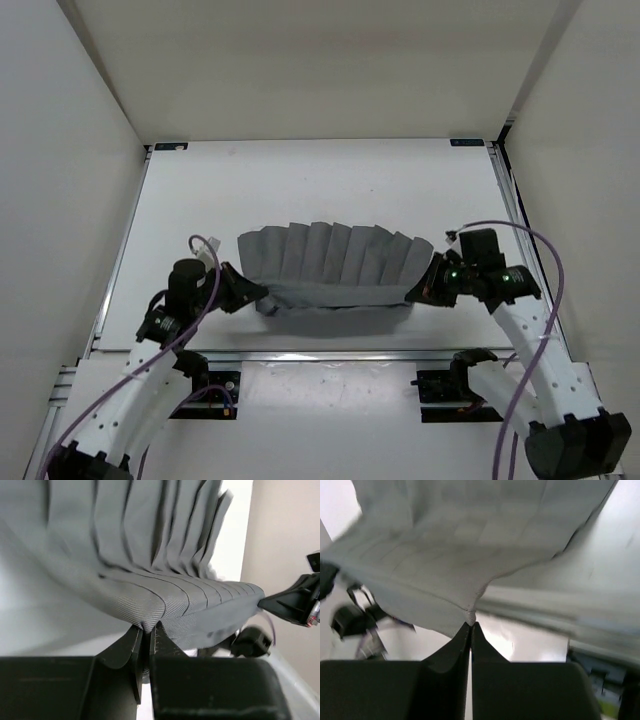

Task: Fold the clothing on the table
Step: Fold the skirt

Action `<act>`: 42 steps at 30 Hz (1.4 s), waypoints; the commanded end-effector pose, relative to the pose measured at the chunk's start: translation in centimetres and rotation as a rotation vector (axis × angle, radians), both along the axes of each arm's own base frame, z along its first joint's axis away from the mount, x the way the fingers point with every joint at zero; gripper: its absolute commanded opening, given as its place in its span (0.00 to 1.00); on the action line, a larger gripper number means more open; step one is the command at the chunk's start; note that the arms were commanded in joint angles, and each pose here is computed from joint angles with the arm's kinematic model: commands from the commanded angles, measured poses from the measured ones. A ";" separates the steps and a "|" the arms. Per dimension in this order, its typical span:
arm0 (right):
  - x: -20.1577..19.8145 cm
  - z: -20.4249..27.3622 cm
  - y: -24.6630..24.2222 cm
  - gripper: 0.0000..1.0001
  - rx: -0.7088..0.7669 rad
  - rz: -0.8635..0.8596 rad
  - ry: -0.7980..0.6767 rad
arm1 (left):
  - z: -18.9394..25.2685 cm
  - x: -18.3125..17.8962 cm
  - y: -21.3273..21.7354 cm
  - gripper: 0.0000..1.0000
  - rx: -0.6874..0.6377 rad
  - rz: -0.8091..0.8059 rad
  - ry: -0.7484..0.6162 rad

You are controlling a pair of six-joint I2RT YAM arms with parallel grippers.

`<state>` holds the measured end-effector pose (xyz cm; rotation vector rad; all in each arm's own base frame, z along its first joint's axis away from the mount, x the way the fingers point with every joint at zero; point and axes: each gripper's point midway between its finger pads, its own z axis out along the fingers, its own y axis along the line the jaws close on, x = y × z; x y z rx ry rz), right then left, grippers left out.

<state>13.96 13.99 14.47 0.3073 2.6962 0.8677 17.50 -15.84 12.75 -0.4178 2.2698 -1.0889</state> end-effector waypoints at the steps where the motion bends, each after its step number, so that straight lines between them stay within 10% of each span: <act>1: 5.5 1.5 -1.4 0.00 -0.020 -0.003 -0.172 | 4.8 5.3 0.7 0.00 0.068 0.078 -0.194; 23: 21.1 -3.7 -1.7 0.00 -0.134 -0.064 -0.220 | 1.7 21.4 -2.1 0.00 0.204 0.202 -0.180; 28: 25.6 -3.4 -2.8 0.19 -0.165 -0.120 -0.292 | 0.9 24.9 -2.9 0.35 0.125 0.247 -0.161; 31: 27.4 -1.9 -3.6 0.27 -0.184 -0.153 -0.380 | 3.2 26.8 -3.7 0.39 0.054 0.264 -0.219; 38: 25.6 2.0 -2.9 0.37 -0.284 -0.128 -0.538 | 8.7 29.1 -1.8 0.50 0.000 0.339 -0.346; 42: 21.9 1.0 0.2 0.35 -0.277 0.010 -0.518 | 7.9 26.6 -0.5 0.32 0.104 0.321 -0.362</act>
